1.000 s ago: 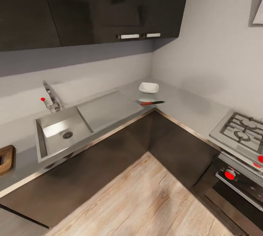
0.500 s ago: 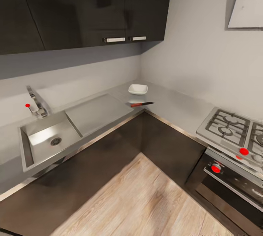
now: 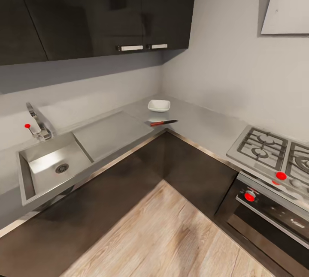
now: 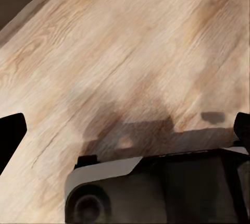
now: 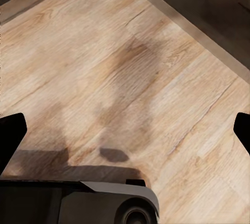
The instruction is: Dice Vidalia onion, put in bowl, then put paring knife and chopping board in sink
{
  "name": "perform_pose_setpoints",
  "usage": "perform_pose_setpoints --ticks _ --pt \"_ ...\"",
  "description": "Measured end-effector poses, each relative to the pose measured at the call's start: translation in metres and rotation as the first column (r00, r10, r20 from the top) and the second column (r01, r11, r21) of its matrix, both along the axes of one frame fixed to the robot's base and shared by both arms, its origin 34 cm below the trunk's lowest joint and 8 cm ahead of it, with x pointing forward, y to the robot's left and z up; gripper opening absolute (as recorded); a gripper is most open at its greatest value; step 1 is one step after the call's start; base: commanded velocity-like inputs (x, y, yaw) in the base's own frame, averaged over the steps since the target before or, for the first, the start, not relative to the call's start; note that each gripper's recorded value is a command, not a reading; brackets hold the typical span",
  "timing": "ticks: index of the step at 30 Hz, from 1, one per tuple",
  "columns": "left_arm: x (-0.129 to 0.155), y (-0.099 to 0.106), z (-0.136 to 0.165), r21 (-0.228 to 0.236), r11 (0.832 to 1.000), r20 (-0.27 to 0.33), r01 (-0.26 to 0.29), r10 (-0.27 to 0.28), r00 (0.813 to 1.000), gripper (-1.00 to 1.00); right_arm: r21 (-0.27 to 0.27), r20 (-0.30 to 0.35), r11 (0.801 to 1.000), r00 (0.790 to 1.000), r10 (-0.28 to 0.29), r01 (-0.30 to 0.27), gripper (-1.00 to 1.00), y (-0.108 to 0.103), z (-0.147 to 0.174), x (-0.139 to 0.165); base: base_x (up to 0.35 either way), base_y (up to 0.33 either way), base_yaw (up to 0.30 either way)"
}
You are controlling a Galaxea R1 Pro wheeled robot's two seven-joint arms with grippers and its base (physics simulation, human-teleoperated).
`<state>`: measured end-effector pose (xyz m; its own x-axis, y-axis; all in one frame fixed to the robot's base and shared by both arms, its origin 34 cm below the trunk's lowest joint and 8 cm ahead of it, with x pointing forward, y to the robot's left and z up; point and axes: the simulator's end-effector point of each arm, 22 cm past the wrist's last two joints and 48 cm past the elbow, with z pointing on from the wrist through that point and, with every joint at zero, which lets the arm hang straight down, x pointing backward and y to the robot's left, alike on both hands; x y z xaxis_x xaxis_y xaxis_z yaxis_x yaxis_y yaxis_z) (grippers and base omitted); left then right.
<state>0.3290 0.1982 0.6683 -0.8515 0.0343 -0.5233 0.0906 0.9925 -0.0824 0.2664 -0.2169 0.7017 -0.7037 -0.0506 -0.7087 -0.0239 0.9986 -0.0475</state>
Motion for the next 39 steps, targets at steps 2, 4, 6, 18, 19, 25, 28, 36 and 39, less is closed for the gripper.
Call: perform_pose_setpoints --ticks 2,4,6,18,19,25,28,36,39 --pt "0.036 -0.048 0.022 -0.035 0.993 -0.020 0.113 -0.113 0.993 1.00 0.002 0.000 1.000 1.000 0.000 0.000 1.00 0.001 0.000 0.000 0.000 0.000 0.000" --pt "0.066 -0.091 0.054 -0.050 0.979 -0.009 0.199 -0.200 0.980 1.00 0.003 0.001 1.000 1.000 0.000 0.000 1.00 0.002 0.000 0.000 0.000 0.000 0.000" --pt "0.094 -0.120 0.090 -0.034 0.968 0.016 0.250 -0.249 0.968 1.00 0.004 0.001 1.000 1.000 0.000 0.000 1.00 0.002 0.000 0.000 0.000 0.000 0.000" --pt "0.243 -0.176 0.234 0.063 0.960 0.212 0.273 -0.280 0.936 1.00 0.004 -0.001 1.000 1.000 0.000 0.000 1.00 0.002 0.000 0.000 0.000 0.000 0.000" --pt "0.251 -0.178 0.244 0.072 0.958 0.215 0.278 -0.287 0.933 1.00 0.004 -0.001 1.000 1.000 0.000 0.000 1.00 0.002 0.000 0.000 0.000 0.000 0.000" --pt "0.307 -0.180 0.307 0.112 0.954 0.311 0.278 -0.299 0.902 1.00 0.003 -0.002 1.000 1.000 0.000 0.000 1.00 0.002 0.000 0.000 0.000 0.000 0.000" --pt "0.338 -0.168 0.338 0.137 0.958 0.328 0.252 -0.284 0.901 1.00 0.002 -0.003 1.000 1.000 -0.001 0.001 1.00 0.001 0.000 0.000 0.000 0.000 0.000" --pt "0.414 -0.147 0.442 0.159 0.971 0.430 0.181 -0.233 0.872 1.00 0.002 -0.008 1.000 1.000 -0.001 0.001 1.00 0.001 -0.001 -0.002 0.000 0.000 0.000" --pt "0.451 -0.147 0.496 0.168 0.971 0.490 0.169 -0.232 0.840 1.00 0.002 -0.010 1.000 1.000 0.000 0.000 1.00 0.001 -0.002 -0.003 0.000 0.000 0.000"
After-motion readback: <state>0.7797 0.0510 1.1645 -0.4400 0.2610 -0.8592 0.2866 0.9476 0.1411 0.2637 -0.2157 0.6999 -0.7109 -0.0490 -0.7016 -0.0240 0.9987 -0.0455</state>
